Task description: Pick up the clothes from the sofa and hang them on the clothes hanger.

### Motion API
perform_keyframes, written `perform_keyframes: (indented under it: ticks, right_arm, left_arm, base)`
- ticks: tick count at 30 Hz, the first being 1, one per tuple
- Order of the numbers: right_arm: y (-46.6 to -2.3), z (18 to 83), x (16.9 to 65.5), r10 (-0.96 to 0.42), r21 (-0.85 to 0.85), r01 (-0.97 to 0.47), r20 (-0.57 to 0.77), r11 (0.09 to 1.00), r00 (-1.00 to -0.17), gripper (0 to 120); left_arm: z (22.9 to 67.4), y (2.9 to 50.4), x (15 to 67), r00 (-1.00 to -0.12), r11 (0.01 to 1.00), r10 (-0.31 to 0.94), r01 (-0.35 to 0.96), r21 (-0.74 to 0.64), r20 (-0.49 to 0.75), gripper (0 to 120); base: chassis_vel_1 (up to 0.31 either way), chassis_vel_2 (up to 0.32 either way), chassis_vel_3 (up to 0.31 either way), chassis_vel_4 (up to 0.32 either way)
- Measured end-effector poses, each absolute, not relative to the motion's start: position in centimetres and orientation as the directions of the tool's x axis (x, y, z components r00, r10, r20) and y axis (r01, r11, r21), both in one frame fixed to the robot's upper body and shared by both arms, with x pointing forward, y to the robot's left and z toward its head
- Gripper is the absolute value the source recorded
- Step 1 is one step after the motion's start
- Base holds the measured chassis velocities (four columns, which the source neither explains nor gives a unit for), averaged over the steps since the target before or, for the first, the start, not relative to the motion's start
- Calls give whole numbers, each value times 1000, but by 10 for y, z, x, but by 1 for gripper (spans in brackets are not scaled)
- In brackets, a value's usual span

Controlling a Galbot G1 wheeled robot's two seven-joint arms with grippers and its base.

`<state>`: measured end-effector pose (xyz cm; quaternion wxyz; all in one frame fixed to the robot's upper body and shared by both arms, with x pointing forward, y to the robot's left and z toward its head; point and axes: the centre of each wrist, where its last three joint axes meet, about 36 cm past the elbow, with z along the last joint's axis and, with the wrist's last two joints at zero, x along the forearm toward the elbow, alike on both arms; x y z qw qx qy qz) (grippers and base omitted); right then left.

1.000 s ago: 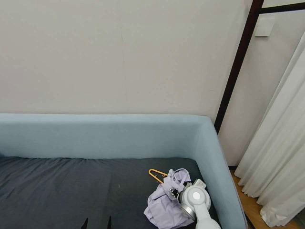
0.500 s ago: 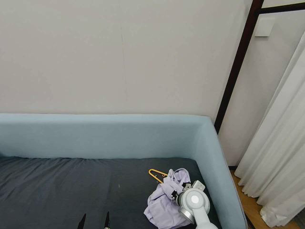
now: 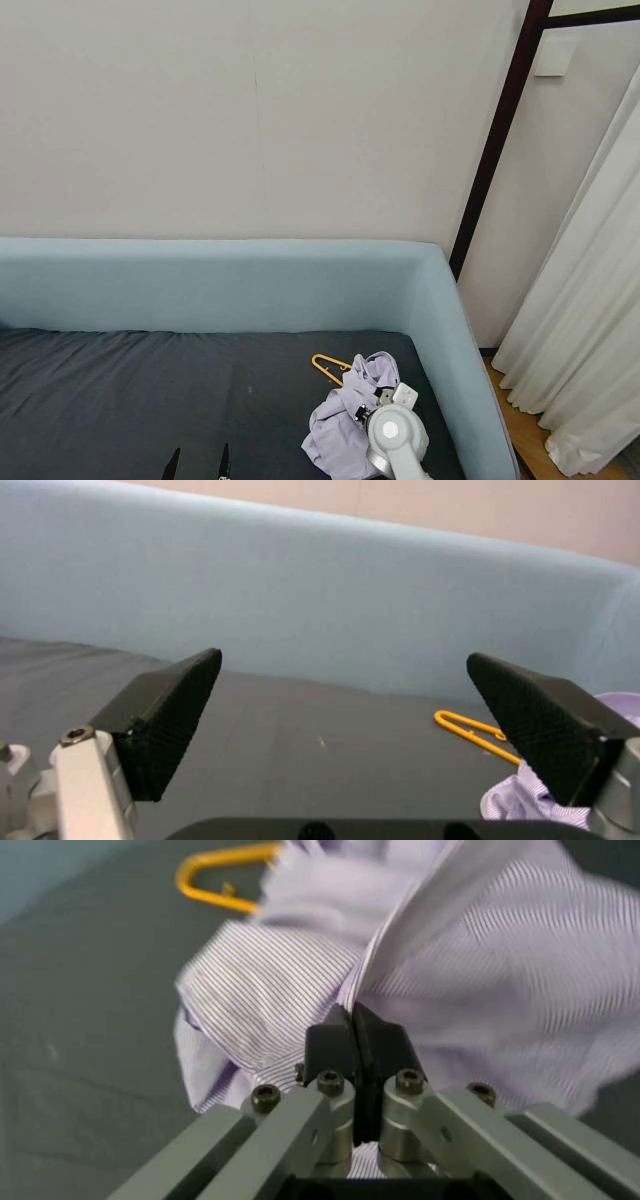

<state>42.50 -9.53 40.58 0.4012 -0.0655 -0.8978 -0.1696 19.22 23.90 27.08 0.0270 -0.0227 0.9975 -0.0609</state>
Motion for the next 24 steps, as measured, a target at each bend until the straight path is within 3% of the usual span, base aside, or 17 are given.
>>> perform_keyframes:
  ticks: [4,5,12,15,24]
  right_arm:
    - [-139,415,391,-33,29,-20,580,999,-814,0]
    - [-139,415,391,-33,29,-20,580,999,-814,0]
    - [-204,439,392,-168,-266,-251,299,931,-939,0]
    - [-241,461,414,-327,-383,-365,164,849,-931,0]
    - [-264,539,476,-602,-529,-521,25,670,-798,0]
  left_arm:
    - [285,253,216,-998,994,-2,5,-111,-64,97]
    - [285,253,216,-998,994,-2,5,-111,-64,97]
    - [305,269,248,-995,994,52,60,-95,-85,97]
    - [313,268,258,-993,991,70,80,-102,-99,97]
    - [318,260,264,-992,989,54,68,-129,-113,97]
  base:
    - [0,0,0,0]
    - [0,0,0,0]
    - [0,0,0,0]
    - [0,0,0,0]
    - [0,0,0,0]
